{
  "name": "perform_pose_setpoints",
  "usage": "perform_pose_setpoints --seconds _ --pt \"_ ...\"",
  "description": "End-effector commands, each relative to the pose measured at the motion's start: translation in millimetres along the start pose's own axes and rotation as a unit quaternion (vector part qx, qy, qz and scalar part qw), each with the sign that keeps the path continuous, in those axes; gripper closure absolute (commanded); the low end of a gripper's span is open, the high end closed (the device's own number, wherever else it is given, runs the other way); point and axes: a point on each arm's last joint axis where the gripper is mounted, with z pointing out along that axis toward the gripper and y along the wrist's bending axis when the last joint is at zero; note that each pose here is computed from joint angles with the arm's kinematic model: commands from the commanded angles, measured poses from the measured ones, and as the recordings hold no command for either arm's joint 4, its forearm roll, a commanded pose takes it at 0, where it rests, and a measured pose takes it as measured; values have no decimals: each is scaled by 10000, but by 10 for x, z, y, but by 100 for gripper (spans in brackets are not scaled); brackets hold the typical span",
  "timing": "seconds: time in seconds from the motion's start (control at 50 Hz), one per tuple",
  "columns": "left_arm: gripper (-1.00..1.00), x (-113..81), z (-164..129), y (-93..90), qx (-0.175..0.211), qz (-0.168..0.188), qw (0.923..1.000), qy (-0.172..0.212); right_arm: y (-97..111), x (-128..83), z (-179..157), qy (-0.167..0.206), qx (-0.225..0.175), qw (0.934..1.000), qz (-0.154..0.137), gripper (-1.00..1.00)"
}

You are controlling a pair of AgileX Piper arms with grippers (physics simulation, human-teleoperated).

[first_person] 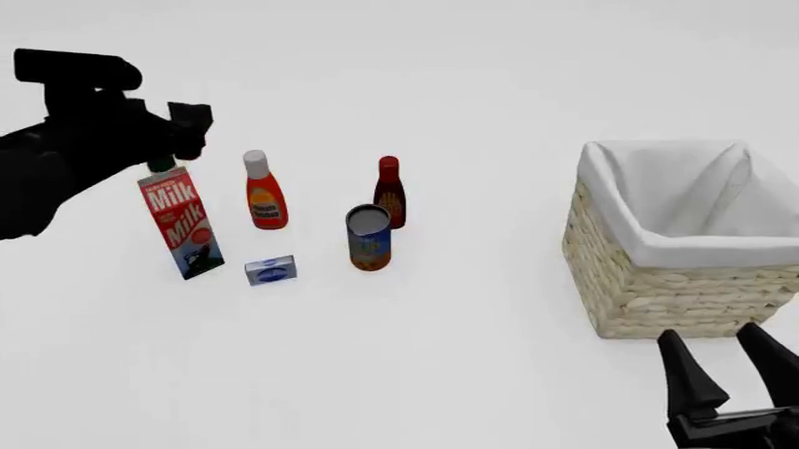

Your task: Pick the ketchup and place it in the basket.

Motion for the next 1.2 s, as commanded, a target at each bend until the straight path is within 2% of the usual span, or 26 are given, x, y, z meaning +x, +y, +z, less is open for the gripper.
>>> perform_pose_setpoints --seconds 0.02,0.14,0.22,0.4,0.68,1.2 --pt "-100 -67 205 11 -9 44 9999 137 4 3 27 34 -24 10000 40 -100" --pt "-100 -52 244 0 9 62 9998 185 6 3 33 39 -42 10000 63 -100" --pt "-100 -10 382 18 -16 23 9994 353 7 3 32 36 -47 10000 60 -100" --pt "-100 -45 628 79 -97 -148 9984 541 9 2 39 34 -57 10000 59 -100" --pt "-100 -170 885 148 -176 -273 9977 594 7 5 63 63 -45 10000 39 -100" --pt "-100 -31 1341 217 -242 -347 9960 793 -1 9 87 95 2 10000 18 -100"
